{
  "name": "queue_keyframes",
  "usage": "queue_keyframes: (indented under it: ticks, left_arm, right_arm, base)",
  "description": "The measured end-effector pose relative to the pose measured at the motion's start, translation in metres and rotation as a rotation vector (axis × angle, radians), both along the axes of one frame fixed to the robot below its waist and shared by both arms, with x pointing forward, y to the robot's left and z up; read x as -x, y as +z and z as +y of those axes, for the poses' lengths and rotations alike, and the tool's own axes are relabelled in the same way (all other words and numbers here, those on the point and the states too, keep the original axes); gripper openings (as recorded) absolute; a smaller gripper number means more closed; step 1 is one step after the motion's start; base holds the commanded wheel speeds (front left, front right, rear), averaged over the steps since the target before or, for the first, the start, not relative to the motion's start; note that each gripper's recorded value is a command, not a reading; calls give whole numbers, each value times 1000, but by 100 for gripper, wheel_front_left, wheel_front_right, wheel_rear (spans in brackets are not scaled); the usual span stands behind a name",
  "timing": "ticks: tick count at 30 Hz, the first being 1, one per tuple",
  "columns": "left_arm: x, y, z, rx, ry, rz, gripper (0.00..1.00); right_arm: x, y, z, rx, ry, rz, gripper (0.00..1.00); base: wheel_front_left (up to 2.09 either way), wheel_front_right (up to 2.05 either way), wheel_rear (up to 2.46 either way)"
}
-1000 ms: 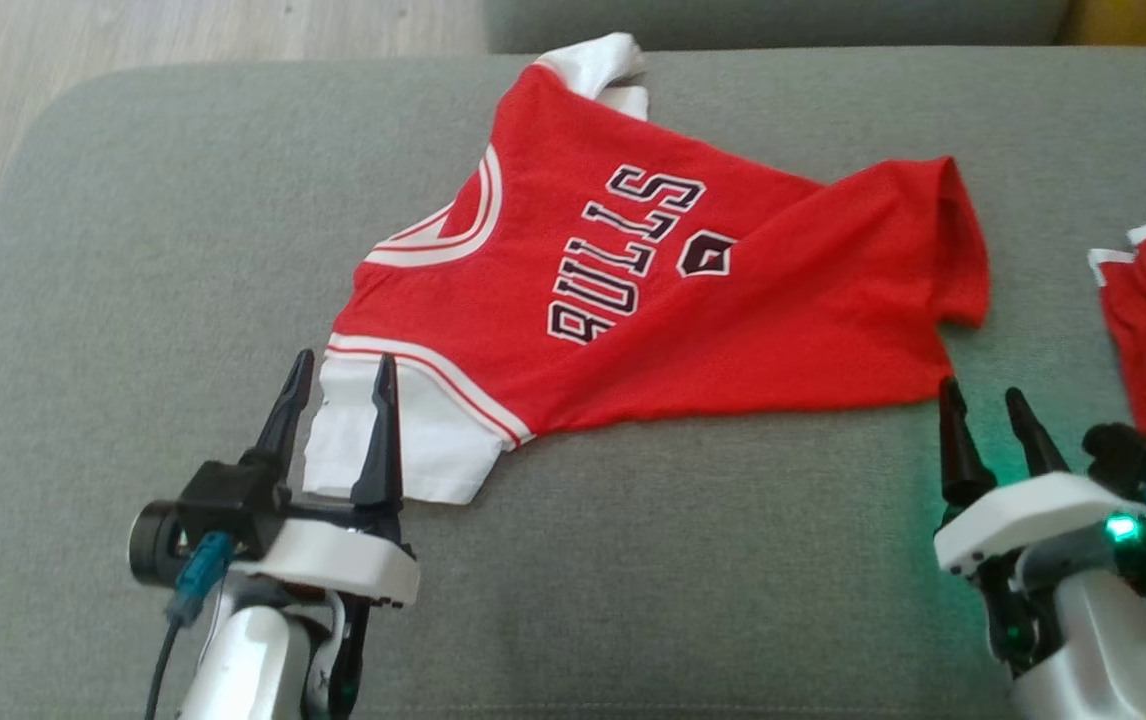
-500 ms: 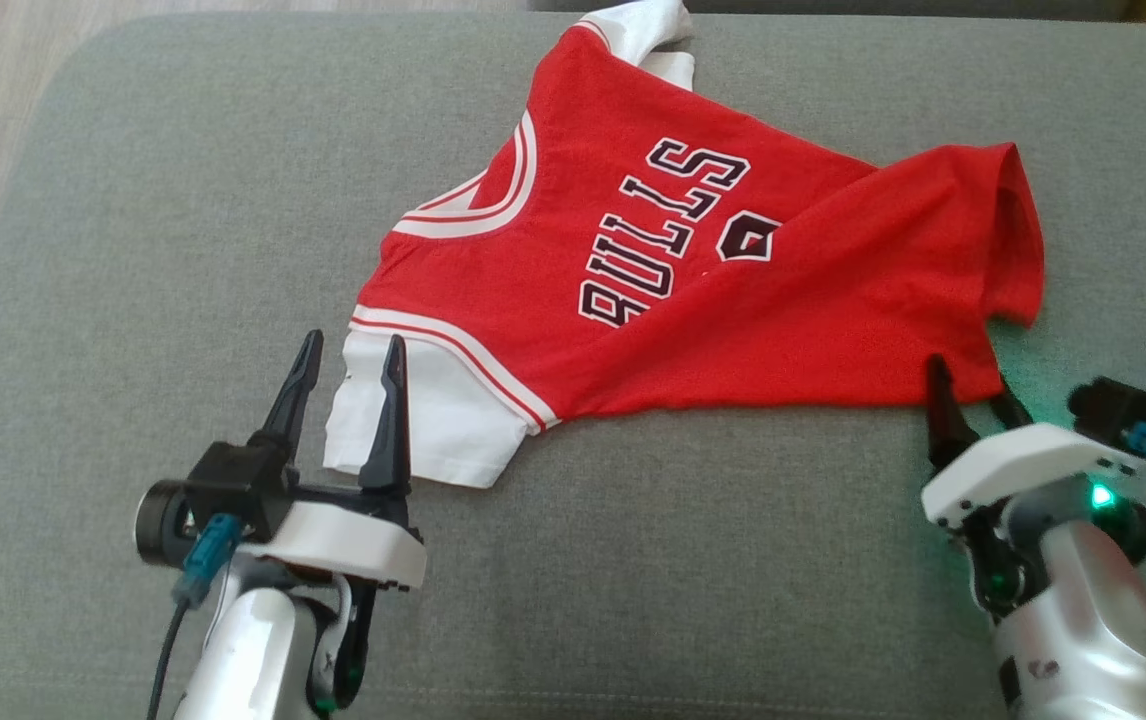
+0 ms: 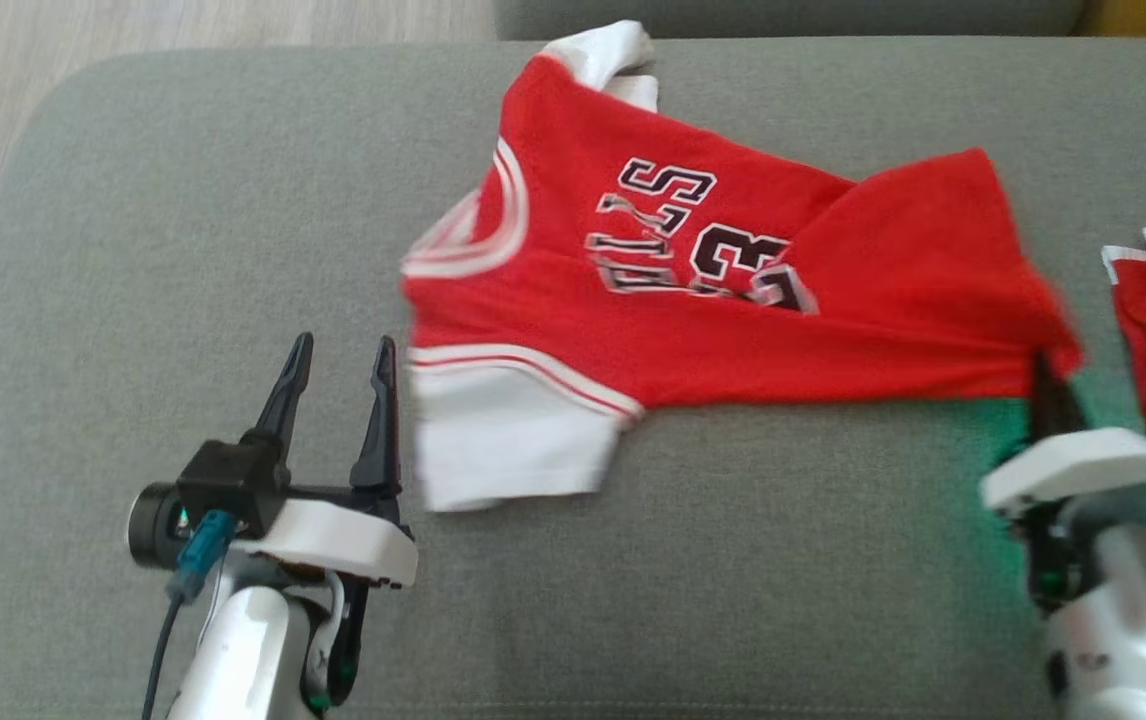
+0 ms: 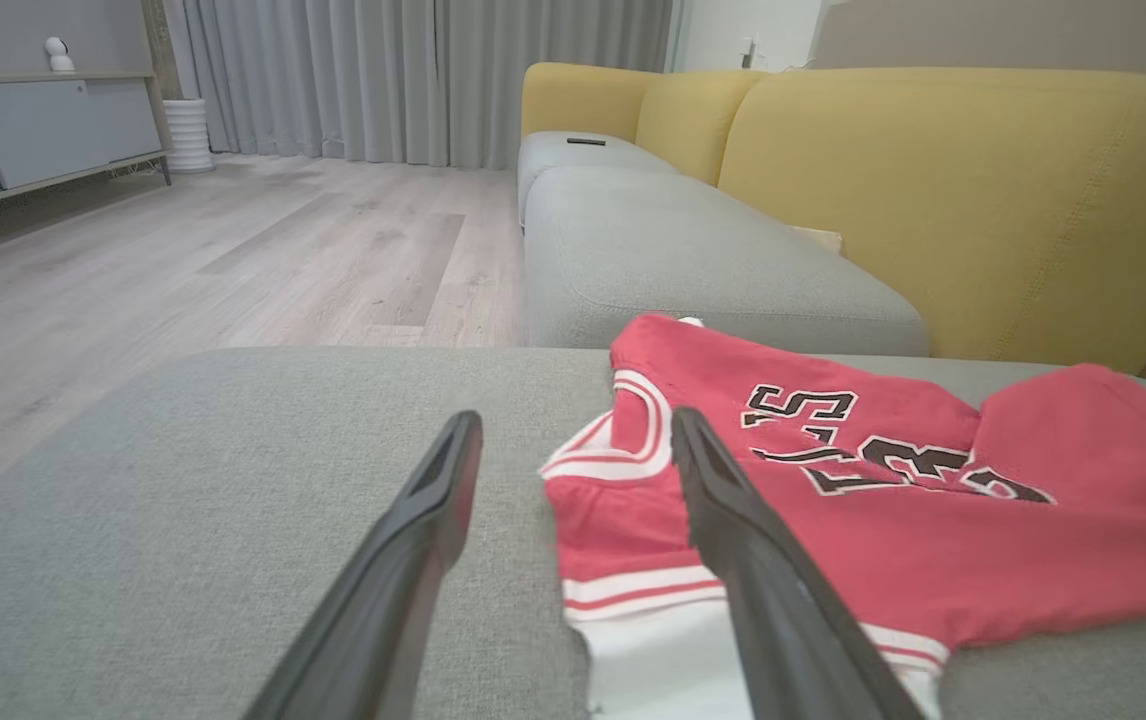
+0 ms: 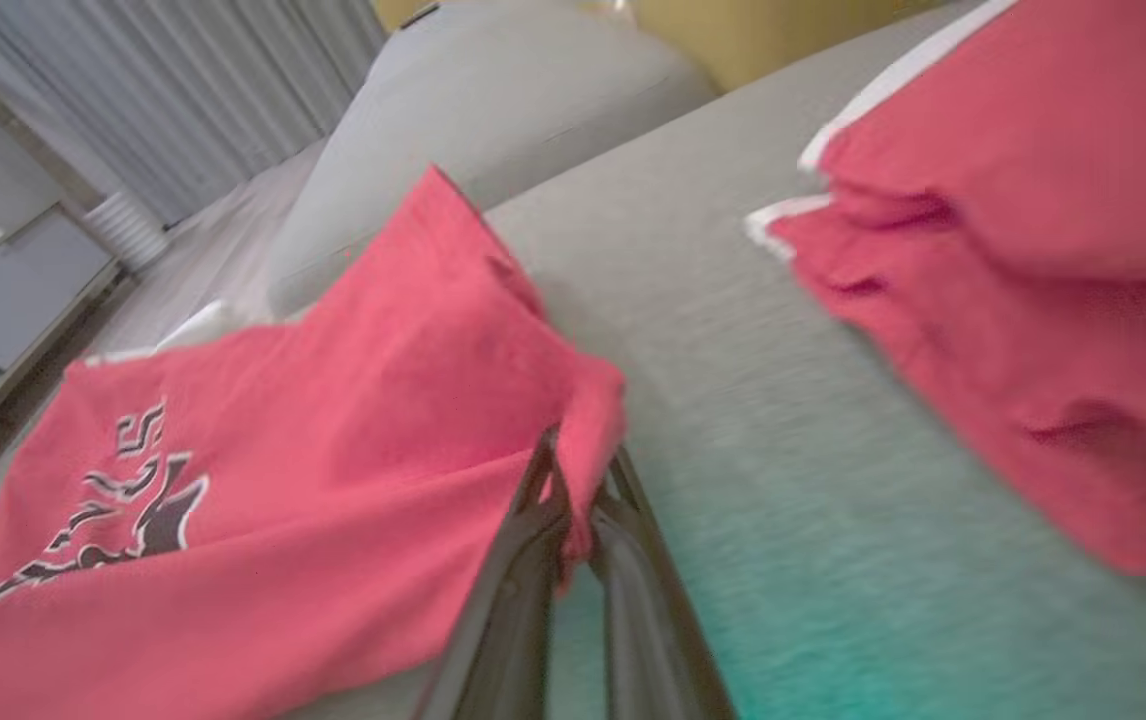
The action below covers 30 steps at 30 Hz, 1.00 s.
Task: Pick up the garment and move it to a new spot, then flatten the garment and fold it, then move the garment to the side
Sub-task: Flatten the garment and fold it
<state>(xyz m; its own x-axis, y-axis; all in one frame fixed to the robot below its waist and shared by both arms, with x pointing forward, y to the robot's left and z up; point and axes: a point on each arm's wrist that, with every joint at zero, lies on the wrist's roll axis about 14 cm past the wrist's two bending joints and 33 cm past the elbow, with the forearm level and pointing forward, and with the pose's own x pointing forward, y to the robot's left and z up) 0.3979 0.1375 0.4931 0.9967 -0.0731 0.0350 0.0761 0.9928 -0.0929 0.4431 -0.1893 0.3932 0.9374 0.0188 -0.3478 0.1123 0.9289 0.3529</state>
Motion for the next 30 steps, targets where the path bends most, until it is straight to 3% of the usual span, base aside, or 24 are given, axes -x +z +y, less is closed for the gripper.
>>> queue_keyframes:
  ticks: [6,12,22,30]
  left_arm:
    - [2,-4,-6,0,-18,11,100]
    - [10,-29,-8,-8,-36,90,100]
    - [36,-76,-45,-2,-214,248,100]
    - [46,-108,-62,-11,-265,363,100]
  right_arm:
    - [3,8,-38,5,-109,-31,0]
    - [3,10,-35,-3,-112,-41,0]
    - [9,14,-21,-11,-74,-44,0]
    - [11,22,-17,0,-47,-57,0]
  base:
    - [0,0,0]
    - [0,0,0]
    - [0,0,0]
    - [0,0,0]
